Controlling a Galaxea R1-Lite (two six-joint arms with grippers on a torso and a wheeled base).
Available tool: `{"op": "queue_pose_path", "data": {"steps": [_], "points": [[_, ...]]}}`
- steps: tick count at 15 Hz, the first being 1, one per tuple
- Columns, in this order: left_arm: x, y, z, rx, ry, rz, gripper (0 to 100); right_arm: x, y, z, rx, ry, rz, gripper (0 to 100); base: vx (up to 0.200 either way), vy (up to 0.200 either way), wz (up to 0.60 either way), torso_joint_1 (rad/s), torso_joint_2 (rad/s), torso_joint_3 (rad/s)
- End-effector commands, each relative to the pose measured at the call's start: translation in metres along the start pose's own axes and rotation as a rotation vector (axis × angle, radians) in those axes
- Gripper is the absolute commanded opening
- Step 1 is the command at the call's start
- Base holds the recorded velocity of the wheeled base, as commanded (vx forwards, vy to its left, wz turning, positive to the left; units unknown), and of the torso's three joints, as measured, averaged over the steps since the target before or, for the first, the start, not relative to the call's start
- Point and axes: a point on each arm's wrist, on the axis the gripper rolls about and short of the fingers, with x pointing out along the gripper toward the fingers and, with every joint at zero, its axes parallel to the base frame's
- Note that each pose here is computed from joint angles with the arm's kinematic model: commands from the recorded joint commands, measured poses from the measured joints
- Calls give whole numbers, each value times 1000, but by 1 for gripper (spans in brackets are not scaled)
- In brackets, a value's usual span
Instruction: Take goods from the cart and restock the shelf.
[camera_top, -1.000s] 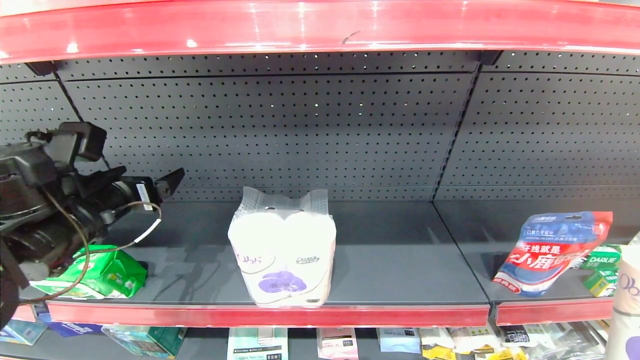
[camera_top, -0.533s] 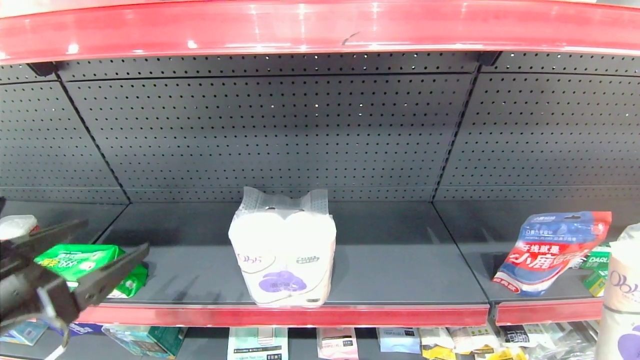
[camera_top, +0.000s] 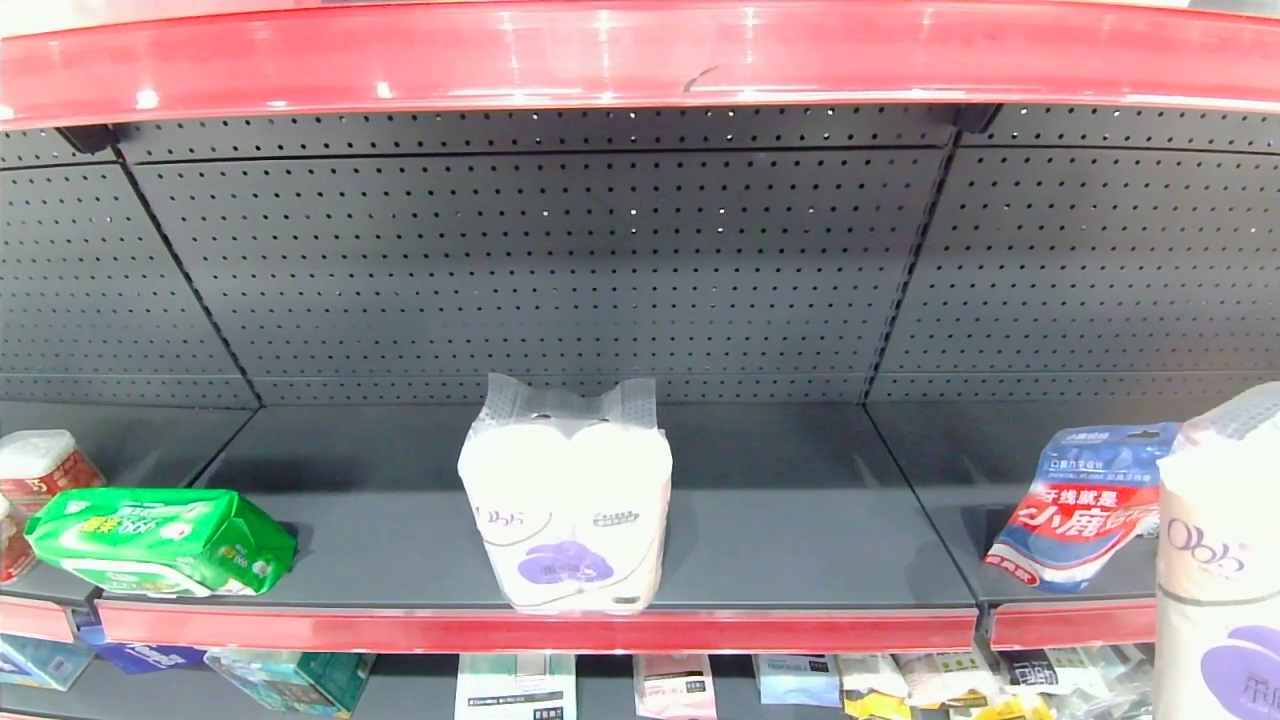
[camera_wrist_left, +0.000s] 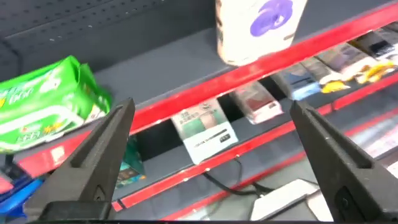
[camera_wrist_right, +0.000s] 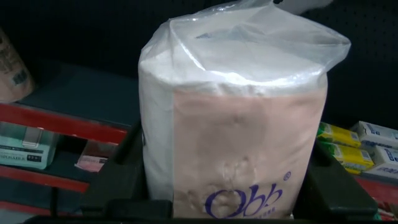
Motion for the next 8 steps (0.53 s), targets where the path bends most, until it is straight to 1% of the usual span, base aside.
{"op": "queue_pose_path", "data": {"steps": [1, 4, 8], "points": [[-5, -7, -28, 21, -68, 37, 100, 3, -1, 2, 1, 15, 6, 0, 0, 0, 0, 0, 0, 0], [-1, -6, -32, 1, -56, 34, 100, 5, -1, 1, 4, 25, 7, 0, 0, 0, 0, 0, 0, 0], [-1, -6, -32, 1, -53, 53, 100, 6, 0, -2, 7, 36, 14, 0, 0, 0, 0, 0, 0, 0]]}}
